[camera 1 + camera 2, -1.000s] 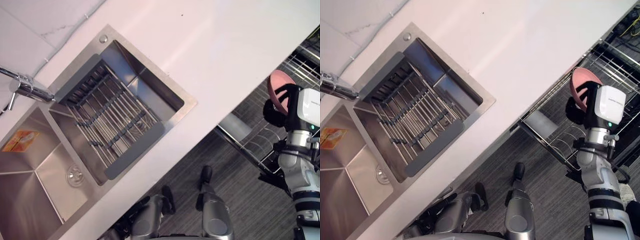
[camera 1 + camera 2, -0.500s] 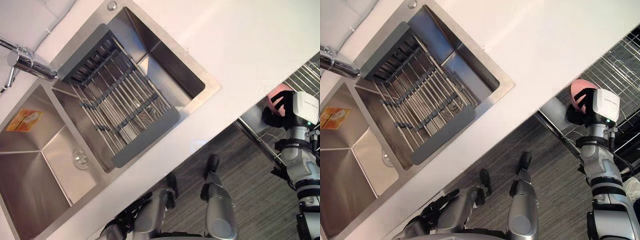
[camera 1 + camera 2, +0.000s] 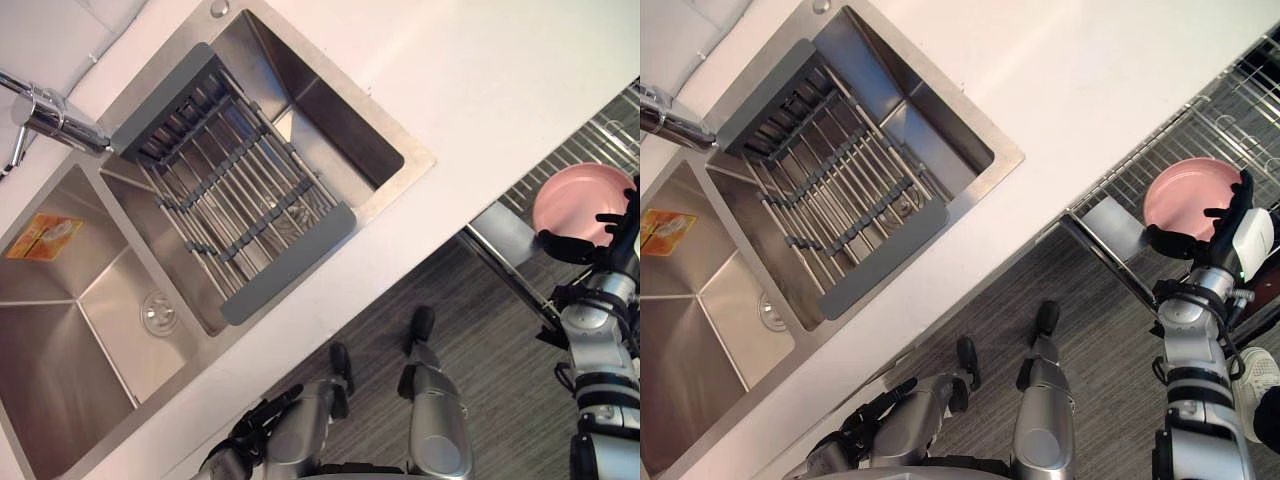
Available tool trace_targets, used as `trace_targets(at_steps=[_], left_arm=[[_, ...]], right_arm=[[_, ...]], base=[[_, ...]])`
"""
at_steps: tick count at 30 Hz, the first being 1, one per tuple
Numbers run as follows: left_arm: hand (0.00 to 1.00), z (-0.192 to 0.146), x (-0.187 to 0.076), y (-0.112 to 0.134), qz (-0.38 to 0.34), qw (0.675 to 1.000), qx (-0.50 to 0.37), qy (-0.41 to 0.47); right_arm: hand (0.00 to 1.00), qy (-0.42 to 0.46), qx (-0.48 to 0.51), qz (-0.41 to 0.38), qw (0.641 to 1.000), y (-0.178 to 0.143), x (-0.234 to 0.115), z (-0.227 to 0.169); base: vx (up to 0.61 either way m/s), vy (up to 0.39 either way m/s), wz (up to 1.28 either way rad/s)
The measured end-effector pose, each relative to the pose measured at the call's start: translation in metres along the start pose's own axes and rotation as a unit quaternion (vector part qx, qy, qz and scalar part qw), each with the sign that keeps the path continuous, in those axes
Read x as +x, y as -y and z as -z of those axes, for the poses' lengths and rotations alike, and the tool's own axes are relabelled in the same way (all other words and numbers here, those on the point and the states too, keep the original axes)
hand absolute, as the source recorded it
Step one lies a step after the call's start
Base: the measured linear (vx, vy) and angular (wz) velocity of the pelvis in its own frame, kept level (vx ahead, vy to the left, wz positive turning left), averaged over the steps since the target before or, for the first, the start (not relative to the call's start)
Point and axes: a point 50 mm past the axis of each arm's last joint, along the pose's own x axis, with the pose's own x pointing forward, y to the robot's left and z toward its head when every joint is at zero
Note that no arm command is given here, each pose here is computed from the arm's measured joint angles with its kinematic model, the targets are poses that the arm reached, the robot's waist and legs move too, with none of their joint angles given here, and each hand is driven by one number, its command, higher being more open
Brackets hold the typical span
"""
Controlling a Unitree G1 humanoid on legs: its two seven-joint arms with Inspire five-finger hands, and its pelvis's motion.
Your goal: Walk over to the sink, pick up the cup, carry it to the dishwasher, place the cup inside the dishwasher, then close the dishwasher door
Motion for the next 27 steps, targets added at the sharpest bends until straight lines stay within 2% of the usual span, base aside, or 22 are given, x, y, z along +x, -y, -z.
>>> trace_targets(at_steps=[4, 8, 13, 16, 22, 27], left_arm=[[1.00, -0.005, -0.002, -0.012, -0.021, 1.000, -0.003, 0.006], [1.00, -0.010, -0.006, -0.029, -0.046, 0.999, -0.007, 0.010], [1.00, -0.006, -0.009, -0.039, -0.064, 0.997, -0.035, 0.008], [1.00, 0.002, -0.010, -0.044, -0.079, 0.996, -0.042, -0.012], [1.00, 0.012, -0.010, -0.046, -0.092, 0.994, -0.054, -0.036], [1.00, 0.025, -0.008, -0.039, -0.087, 0.993, -0.058, -0.057]], right_arm=[[1.00, 0.043, 0.114, 0.022, 0.992, 0.010, -0.008, -0.028], [1.00, 0.059, 0.192, 0.079, 0.976, 0.041, -0.015, -0.031], [1.00, -0.005, 0.287, 0.116, 0.951, 0.073, -0.014, 0.002], [1.00, -0.088, 0.321, 0.124, 0.935, 0.082, -0.025, 0.045], [1.00, -0.197, 0.338, 0.084, 0.916, 0.068, -0.060, 0.092], [1.00, -0.292, 0.350, 0.021, 0.890, 0.025, -0.095, 0.116]], base=[[0.02, 0.004, -0.33], [0.02, -0.010, -0.20], [0.01, 0.014, -0.08], [0.00, 0.033, -0.03], [-0.02, 0.047, -0.09], [0.00, 0.038, 0.04]])
